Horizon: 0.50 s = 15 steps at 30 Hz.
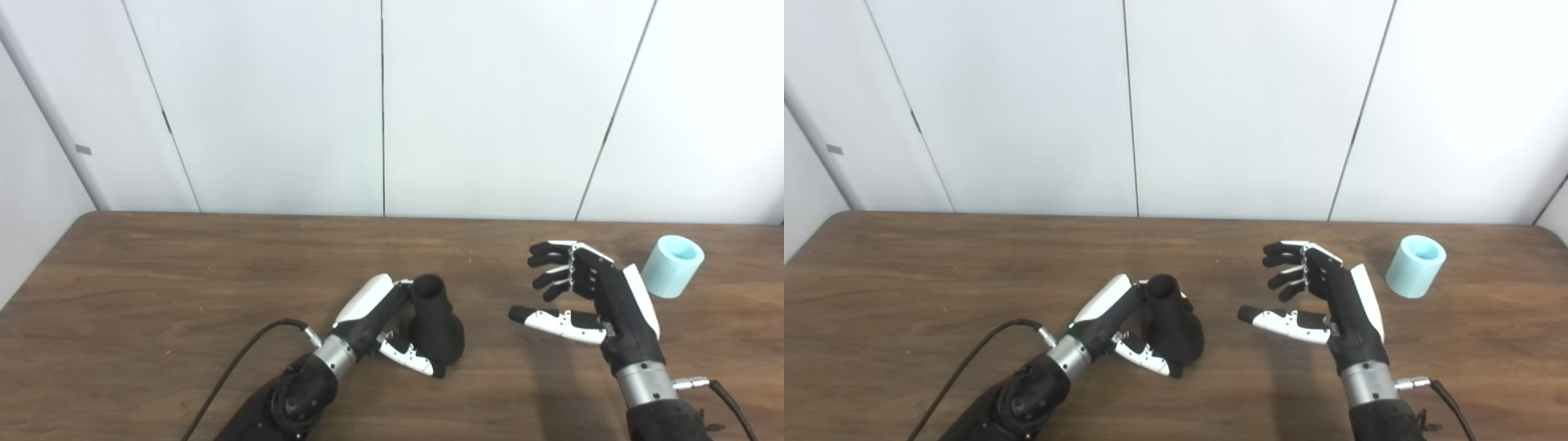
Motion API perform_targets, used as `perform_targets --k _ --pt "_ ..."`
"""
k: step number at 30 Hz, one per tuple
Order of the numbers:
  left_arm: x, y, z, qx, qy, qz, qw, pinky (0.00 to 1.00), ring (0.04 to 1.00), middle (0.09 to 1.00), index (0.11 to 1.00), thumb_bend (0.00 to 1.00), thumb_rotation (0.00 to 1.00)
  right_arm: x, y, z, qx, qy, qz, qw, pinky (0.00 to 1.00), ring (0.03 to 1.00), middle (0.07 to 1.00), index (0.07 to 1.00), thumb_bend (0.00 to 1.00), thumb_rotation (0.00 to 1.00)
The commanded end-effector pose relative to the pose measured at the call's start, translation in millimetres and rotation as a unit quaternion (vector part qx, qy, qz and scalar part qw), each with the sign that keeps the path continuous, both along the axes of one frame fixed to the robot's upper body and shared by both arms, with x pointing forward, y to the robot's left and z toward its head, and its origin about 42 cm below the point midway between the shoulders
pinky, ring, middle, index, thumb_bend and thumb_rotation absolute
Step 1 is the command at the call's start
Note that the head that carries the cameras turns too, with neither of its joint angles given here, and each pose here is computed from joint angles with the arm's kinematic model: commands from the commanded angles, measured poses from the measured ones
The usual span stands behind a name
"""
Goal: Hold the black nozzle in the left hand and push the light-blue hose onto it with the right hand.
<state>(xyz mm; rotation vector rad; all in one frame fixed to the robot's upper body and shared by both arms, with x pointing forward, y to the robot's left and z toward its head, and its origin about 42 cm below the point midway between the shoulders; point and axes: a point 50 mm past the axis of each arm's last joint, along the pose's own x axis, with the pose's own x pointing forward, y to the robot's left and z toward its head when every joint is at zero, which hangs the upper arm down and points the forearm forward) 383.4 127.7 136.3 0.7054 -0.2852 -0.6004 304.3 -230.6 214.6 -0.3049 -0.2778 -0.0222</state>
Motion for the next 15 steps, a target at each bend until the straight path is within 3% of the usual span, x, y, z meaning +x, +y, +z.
perform_targets --k 1,5,11,14,15 --pt "-15.5 -15.0 -31.8 0.058 0.059 -0.036 0.996 0.9 0.571 0.487 0.485 0.53 0.0 2.4 0.0 19.3 -0.003 -0.039 -0.001 0.999 0.41 0.517 0.627 0.628 0.59 0.07" --pt "-14.7 -15.7 -32.4 0.062 0.054 -0.032 0.996 0.9 0.572 0.485 0.487 0.53 0.0 -1.8 -5.1 29.7 0.0 -0.044 0.0 0.999 0.41 0.514 0.625 0.627 0.59 0.07" --pt "-12.9 -12.0 -28.6 0.066 0.048 -0.022 0.996 0.93 0.574 0.467 0.497 0.53 0.0 -20.6 -28.8 62.7 -0.015 -0.066 0.006 0.998 0.4 0.53 0.653 0.639 0.6 0.09" --pt "-12.9 -4.5 -31.5 0.087 0.035 -0.016 0.996 0.95 0.574 0.462 0.5 0.53 0.0 -19.0 -63.1 94.0 -0.119 -0.073 -0.005 0.99 0.44 0.568 0.688 0.662 0.65 0.12" --pt "-12.3 -0.3 -34.8 0.105 0.033 -0.012 0.994 0.95 0.574 0.46 0.501 0.53 0.0 -15.0 -82.3 116.6 -0.179 -0.076 -0.021 0.981 0.46 0.583 0.702 0.672 0.67 0.12"
